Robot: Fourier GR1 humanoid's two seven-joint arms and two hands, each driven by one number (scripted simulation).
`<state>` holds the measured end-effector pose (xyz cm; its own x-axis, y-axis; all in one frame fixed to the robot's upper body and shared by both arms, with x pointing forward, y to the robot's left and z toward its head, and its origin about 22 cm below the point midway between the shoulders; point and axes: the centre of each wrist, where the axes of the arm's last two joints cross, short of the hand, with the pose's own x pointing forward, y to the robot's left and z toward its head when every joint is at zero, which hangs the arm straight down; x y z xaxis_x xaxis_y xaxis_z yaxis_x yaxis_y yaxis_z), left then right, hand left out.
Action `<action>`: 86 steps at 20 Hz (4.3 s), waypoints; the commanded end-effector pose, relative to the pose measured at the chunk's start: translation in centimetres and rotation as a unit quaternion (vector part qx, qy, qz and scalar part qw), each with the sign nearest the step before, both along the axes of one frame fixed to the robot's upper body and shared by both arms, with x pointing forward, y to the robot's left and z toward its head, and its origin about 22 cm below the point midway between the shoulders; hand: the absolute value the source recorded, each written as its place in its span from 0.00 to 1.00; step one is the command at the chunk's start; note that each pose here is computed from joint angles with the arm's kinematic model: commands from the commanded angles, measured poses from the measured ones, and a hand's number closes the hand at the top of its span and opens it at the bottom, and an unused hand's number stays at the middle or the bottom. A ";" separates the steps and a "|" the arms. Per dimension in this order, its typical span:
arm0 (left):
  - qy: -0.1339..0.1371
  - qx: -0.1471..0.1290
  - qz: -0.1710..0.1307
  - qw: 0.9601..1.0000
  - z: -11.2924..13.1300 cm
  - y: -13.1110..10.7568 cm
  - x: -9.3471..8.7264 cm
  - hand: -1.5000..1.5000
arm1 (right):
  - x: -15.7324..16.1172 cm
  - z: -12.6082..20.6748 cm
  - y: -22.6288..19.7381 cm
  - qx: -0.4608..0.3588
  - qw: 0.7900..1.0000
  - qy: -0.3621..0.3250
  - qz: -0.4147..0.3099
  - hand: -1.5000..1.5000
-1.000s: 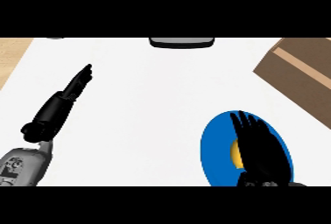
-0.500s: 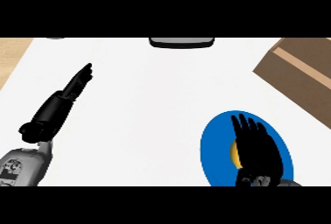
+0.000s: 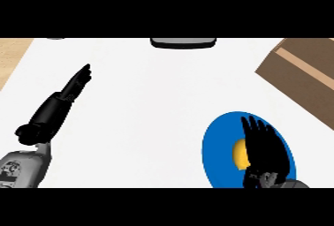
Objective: Pick the lemon from the plate and place it in the cardboard box
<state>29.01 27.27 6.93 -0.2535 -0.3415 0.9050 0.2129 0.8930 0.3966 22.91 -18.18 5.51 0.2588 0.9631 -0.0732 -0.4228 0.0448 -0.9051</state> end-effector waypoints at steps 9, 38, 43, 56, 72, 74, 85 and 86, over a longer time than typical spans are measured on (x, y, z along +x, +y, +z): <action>0.003 0.000 -0.001 1.000 0.7 -1.5 0.8 0.50 | 0.6 -3.3 -0.1 -0.044 0.994 -0.062 0.082 1.00; 0.010 0.004 -0.002 1.000 -0.3 -0.1 0.8 0.50 | 12.2 13.7 -4.2 0.204 0.889 -0.386 0.136 1.00; -0.002 0.000 0.002 1.000 -0.9 0.2 0.4 0.50 | 14.0 15.6 -10.5 0.183 0.884 -0.427 0.045 1.00; 0.002 -0.004 -0.009 1.000 -0.3 -0.2 0.7 0.50 | 16.0 15.9 -24.1 0.121 0.945 -0.304 -0.014 1.00; -0.008 0.004 -0.026 1.000 1.0 -0.7 0.5 0.50 | 13.3 12.1 -32.0 0.169 0.983 -0.071 0.021 0.00; -0.005 0.001 -0.024 1.000 -0.2 -3.3 0.7 0.50 | 14.3 13.3 -31.1 0.208 0.972 -0.096 0.059 0.00; -0.003 -0.004 -0.013 1.000 -1.0 -0.9 -0.2 0.50 | 13.4 13.7 -33.1 0.567 0.734 -0.371 -0.040 0.00; -0.012 -0.003 -0.014 1.000 0.1 -0.9 1.1 0.50 | 13.0 13.6 -33.5 0.579 0.725 -0.370 -0.053 0.00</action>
<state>29.61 26.23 6.91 -0.2750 -0.3313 0.9025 0.2339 0.8875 0.3971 36.64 -50.78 19.29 -0.0634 0.4594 0.8860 0.1482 0.8823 -0.4468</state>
